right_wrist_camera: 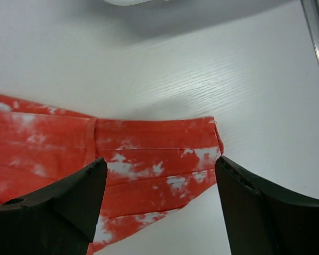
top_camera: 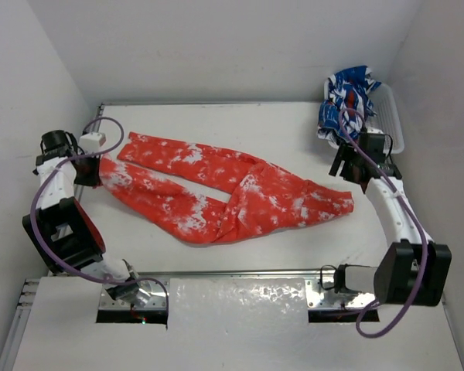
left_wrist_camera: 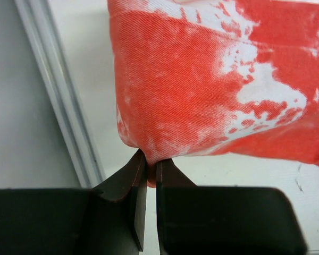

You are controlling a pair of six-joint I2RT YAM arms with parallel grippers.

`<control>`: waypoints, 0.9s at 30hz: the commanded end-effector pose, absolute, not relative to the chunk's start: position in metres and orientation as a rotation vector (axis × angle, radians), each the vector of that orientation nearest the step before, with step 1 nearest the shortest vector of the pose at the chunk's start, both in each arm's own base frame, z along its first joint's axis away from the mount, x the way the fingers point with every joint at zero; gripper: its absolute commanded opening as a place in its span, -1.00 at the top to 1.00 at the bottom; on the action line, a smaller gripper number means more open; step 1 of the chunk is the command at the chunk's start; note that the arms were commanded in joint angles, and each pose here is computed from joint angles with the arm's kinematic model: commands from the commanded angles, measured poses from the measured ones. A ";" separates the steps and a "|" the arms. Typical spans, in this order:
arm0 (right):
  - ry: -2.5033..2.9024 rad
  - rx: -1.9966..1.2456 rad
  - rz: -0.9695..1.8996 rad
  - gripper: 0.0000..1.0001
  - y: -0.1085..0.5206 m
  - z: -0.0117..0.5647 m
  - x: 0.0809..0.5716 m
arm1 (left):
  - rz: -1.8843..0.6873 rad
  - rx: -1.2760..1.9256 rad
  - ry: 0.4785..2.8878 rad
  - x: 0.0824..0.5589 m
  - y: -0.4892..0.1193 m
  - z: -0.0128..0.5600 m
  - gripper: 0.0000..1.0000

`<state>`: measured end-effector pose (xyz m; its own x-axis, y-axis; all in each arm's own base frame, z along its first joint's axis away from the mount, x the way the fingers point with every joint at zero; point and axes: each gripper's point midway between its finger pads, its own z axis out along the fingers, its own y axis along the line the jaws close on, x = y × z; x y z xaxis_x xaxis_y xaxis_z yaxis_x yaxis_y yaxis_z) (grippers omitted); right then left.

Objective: Fold and stack the trousers
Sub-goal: Flatten the trousers out

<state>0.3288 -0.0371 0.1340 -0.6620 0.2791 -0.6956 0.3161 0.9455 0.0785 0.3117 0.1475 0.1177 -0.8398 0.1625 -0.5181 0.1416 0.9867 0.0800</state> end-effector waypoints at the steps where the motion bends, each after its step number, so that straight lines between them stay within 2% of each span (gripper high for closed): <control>1: 2.227 0.417 -0.075 -0.50 -0.042 0.170 0.354 | 0.007 0.308 2.556 0.304 0.128 0.120 1.00; 5: 2.191 0.184 -0.140 -0.14 0.004 0.202 0.374 | 0.035 0.314 2.577 0.298 0.125 0.114 1.00; 6: 2.206 0.088 -0.086 -0.12 0.039 0.202 0.377 | 0.034 0.306 2.578 0.298 0.125 0.113 1.00; 8: 2.281 0.029 0.023 -0.12 0.079 0.183 0.389 | 0.029 0.294 2.580 0.297 0.123 0.112 1.00; 14: 2.407 0.099 0.130 -0.40 0.155 0.145 0.431 | 0.033 0.288 2.592 0.295 0.123 0.110 1.00; 16: 2.466 0.134 0.151 -0.45 0.173 0.114 0.437 | 0.056 0.289 2.606 0.292 0.126 0.108 1.00; 22: 2.590 0.091 0.148 -0.46 0.212 0.063 0.453 | 0.068 0.269 2.635 0.283 0.126 0.099 1.00; 27: 2.714 0.042 0.086 -0.43 0.216 0.024 0.433 | 0.139 0.219 2.640 0.283 0.136 0.098 1.00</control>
